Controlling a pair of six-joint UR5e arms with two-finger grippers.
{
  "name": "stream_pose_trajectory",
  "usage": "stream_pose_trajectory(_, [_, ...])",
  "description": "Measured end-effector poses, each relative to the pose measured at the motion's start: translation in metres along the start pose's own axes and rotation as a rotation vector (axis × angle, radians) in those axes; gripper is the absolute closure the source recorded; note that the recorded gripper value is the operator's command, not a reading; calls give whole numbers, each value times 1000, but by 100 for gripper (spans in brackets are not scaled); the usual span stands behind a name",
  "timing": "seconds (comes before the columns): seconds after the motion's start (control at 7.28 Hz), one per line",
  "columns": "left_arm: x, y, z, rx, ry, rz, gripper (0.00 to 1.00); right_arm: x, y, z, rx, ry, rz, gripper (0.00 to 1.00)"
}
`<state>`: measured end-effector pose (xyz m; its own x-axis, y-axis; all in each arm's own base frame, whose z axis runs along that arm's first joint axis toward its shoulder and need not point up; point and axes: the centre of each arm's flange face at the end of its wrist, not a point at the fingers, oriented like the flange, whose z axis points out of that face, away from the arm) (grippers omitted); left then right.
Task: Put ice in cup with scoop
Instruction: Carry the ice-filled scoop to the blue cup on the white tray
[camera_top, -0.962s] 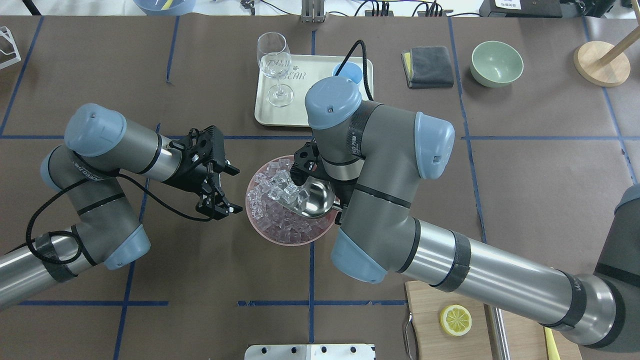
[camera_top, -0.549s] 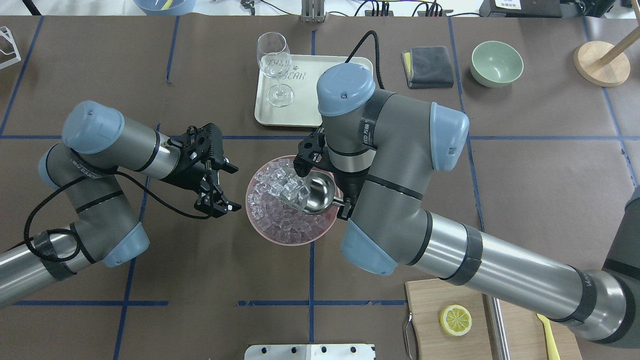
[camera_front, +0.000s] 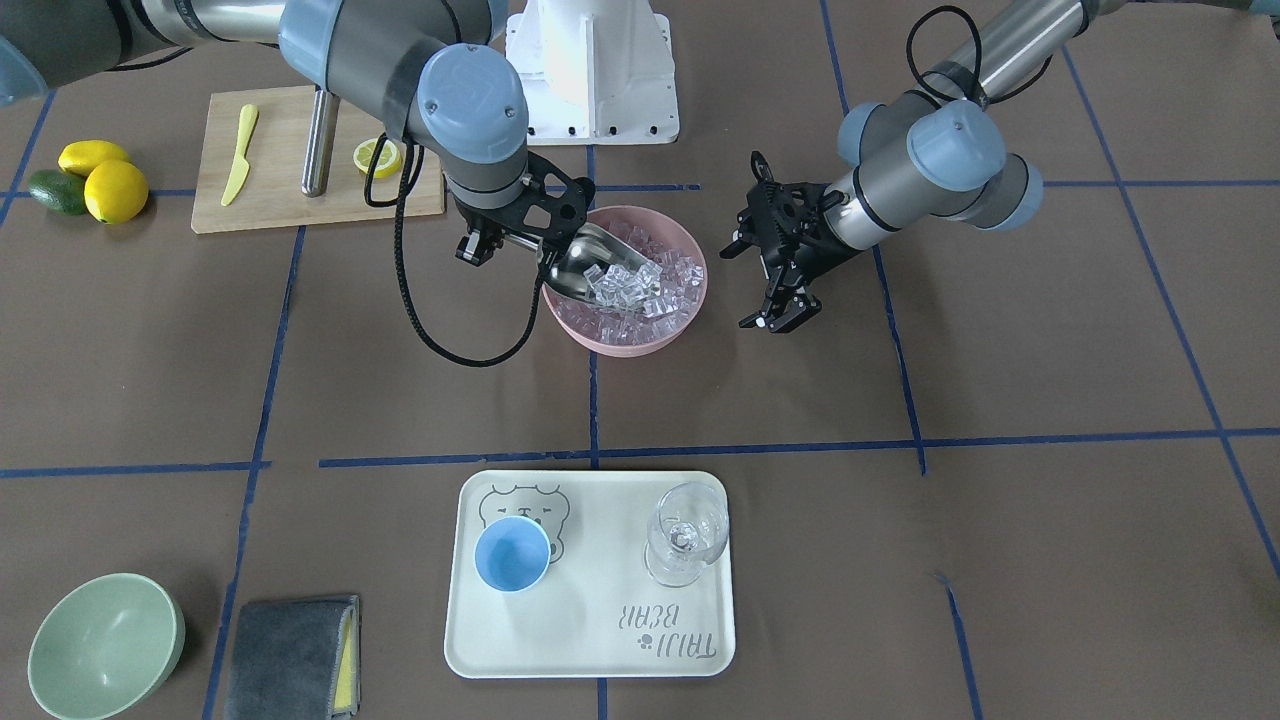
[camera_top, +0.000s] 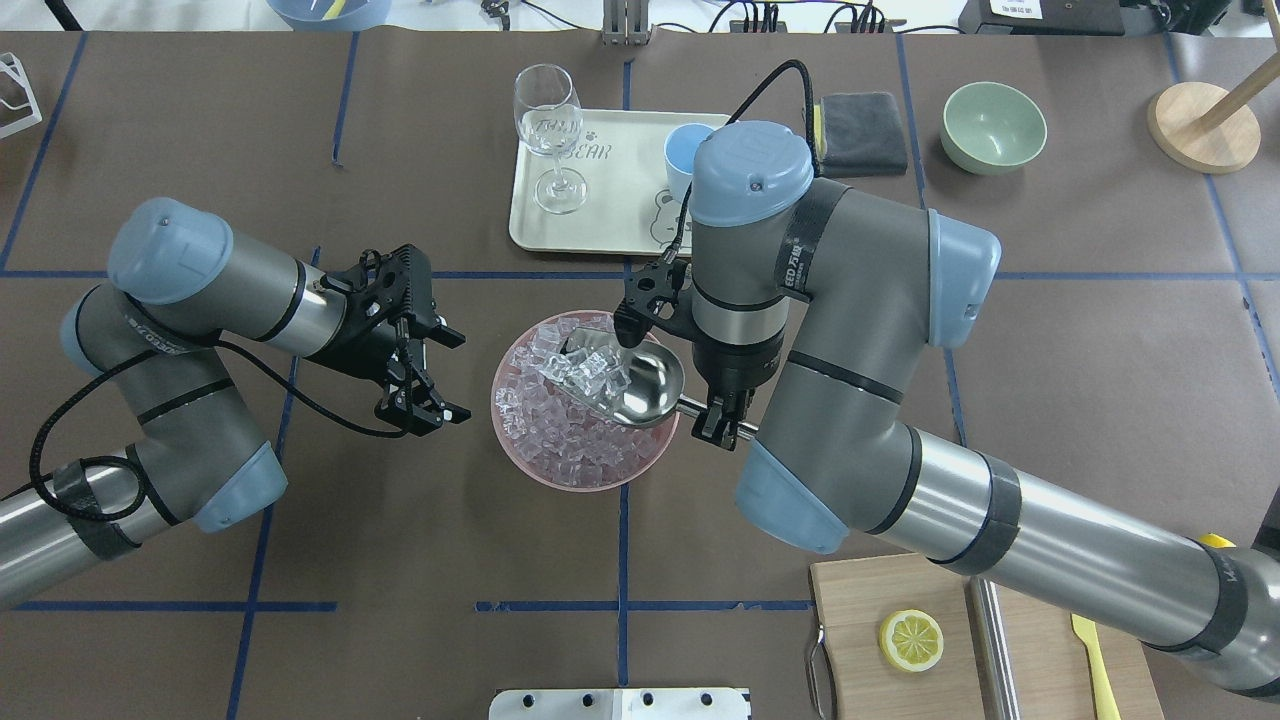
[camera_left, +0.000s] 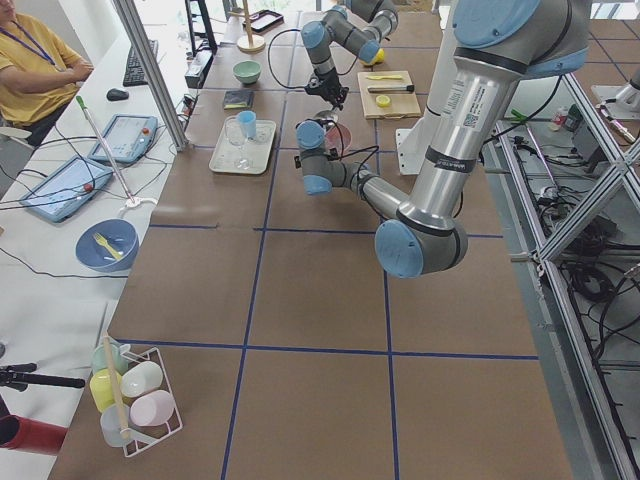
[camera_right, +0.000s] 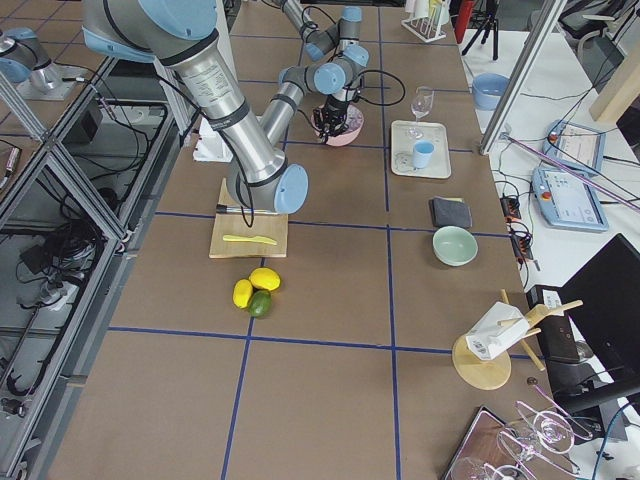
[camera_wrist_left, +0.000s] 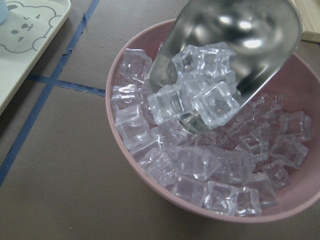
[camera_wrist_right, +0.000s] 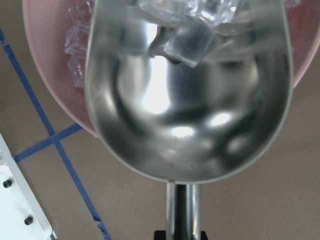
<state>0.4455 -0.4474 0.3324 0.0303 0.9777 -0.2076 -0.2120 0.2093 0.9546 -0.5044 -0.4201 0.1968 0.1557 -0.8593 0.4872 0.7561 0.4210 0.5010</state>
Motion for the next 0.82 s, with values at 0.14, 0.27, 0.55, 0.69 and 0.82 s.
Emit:
stream_pose_trajectory(0.14, [0, 0, 0, 0, 0, 0, 0, 1, 9, -3, 14, -3, 2, 100])
stream_pose_trajectory(0.27, [0, 1, -1, 0, 0, -1, 0, 2, 15, -7, 25, -3, 5, 100])
stream_pose_trajectory(0.55, [0, 1, -1, -1, 0, -1, 0, 13, 24, -25, 53, -11, 28, 100])
stream_pose_trajectory(0.69, [0, 1, 0, -1, 0, -1, 0, 27, 29, -40, 73, -19, 64, 100])
stream_pose_trajectory(0.82, [-1, 1, 0, -1, 0, -2, 0, 49, 36, -58, 89, -23, 114, 100])
